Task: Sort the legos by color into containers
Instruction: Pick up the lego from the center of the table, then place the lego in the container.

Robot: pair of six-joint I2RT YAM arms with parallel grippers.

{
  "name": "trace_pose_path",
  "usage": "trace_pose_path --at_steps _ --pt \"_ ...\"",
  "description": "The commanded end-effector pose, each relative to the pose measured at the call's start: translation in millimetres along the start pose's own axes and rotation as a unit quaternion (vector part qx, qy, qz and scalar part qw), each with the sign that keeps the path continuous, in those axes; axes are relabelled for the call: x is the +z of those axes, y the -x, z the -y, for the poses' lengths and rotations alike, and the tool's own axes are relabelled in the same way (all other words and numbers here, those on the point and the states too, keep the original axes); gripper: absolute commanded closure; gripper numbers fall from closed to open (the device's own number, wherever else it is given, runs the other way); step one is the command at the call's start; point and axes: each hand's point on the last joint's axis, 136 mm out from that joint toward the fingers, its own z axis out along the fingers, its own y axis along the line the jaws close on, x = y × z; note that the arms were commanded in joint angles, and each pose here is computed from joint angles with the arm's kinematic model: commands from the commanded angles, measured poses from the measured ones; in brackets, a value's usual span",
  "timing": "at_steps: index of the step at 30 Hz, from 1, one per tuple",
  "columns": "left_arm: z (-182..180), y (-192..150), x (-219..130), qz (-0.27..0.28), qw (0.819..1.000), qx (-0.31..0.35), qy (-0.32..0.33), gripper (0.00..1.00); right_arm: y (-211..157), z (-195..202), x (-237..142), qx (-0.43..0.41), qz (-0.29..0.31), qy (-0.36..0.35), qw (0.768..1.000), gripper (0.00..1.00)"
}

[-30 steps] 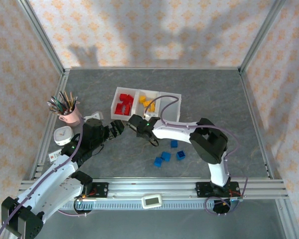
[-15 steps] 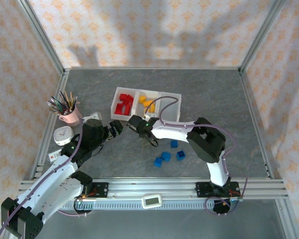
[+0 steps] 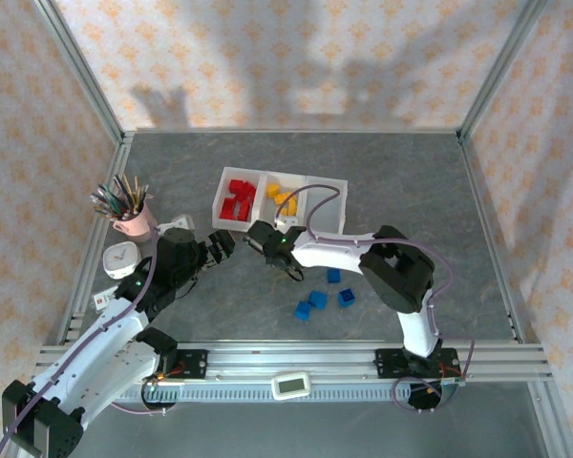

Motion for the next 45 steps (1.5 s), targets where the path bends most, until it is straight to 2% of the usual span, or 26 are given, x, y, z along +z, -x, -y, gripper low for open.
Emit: trace_pose_path --at_steps 1,7,14,18,27,32,38,45 --pt "7 12 -8 0.016 1.000 -0.005 -0.007 0.01 10 8 -12 -0.007 0.017 -0.006 1.000 0.67" --pt "10 18 -13 0.023 1.000 -0.003 -0.006 0.01 33 -1 -43 -0.003 0.044 0.028 0.999 0.68" --pt "24 36 -19 0.046 0.999 0.003 -0.018 0.01 84 -1 -74 0.006 0.095 0.057 0.994 0.68" --pt "32 41 -11 0.046 0.999 0.008 -0.022 0.01 117 2 -62 0.009 0.111 0.047 0.993 0.68" --pt "41 45 4 0.042 0.999 0.011 -0.026 0.01 166 -13 -12 -0.002 0.127 0.032 0.991 0.66" --pt "43 47 4 0.042 0.999 0.014 -0.026 0.01 177 -20 0 0.003 0.112 0.041 0.993 0.57" --pt "44 48 0 0.042 0.999 0.019 -0.026 0.01 185 -12 -34 0.002 0.132 0.054 0.990 0.42" --pt "48 40 0 0.029 0.998 0.017 -0.044 0.01 157 24 -67 0.000 0.130 0.058 0.990 0.35"
